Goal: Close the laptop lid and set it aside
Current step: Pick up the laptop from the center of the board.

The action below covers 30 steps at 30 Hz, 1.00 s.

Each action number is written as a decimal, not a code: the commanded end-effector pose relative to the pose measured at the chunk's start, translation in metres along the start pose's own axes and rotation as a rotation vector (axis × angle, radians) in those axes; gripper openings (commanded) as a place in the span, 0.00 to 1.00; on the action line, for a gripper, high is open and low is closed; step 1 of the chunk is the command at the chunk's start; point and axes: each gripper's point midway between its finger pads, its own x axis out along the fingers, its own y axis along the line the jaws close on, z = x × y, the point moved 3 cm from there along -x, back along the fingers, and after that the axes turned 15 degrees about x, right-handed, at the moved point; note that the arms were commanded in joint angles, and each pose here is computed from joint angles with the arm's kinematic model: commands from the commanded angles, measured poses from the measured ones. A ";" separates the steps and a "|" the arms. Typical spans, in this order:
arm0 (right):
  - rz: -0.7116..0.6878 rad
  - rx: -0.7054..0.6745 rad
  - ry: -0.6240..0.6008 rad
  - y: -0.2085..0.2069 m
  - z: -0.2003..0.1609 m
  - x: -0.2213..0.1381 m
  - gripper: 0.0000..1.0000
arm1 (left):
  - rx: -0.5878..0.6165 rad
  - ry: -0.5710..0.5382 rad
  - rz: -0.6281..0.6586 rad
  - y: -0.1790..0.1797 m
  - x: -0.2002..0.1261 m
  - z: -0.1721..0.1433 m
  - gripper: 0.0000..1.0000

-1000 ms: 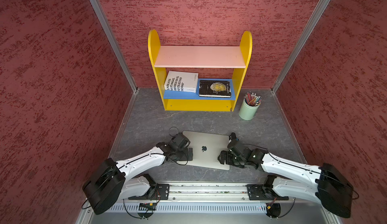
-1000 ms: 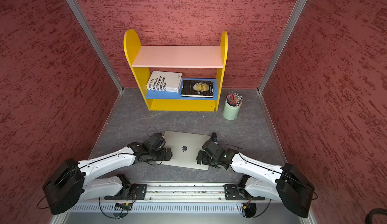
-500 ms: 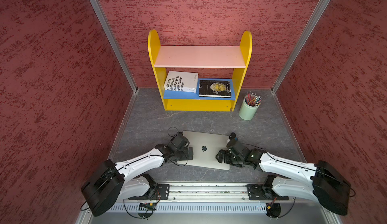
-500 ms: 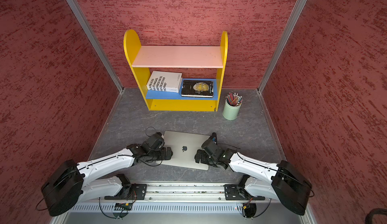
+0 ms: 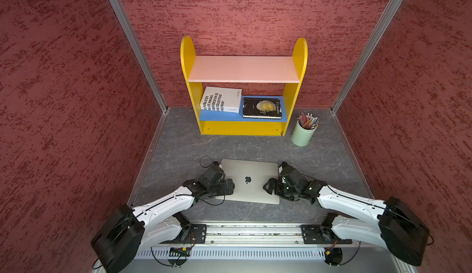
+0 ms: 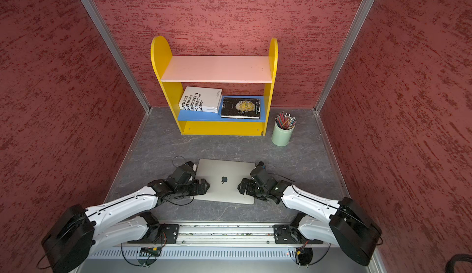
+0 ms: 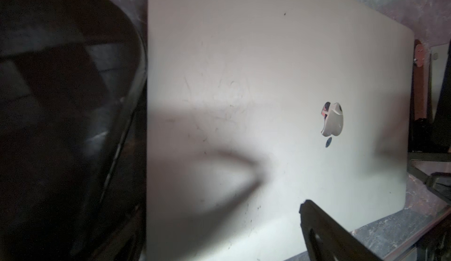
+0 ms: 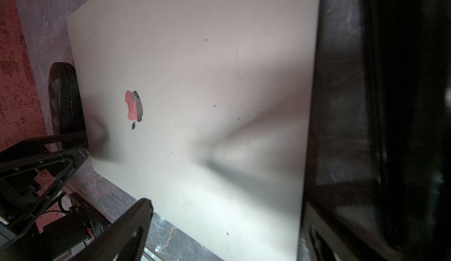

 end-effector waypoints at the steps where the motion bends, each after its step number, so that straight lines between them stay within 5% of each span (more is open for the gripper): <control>1: 0.111 -0.025 0.094 0.016 -0.011 0.000 0.97 | -0.030 0.040 -0.178 -0.020 0.000 -0.011 0.99; 10: 0.218 -0.018 0.138 0.037 -0.008 -0.004 0.94 | -0.055 -0.018 -0.340 -0.032 -0.012 0.000 0.95; 30: 0.354 -0.043 0.159 0.076 -0.004 -0.025 0.84 | -0.060 -0.087 -0.488 -0.048 -0.033 0.015 0.90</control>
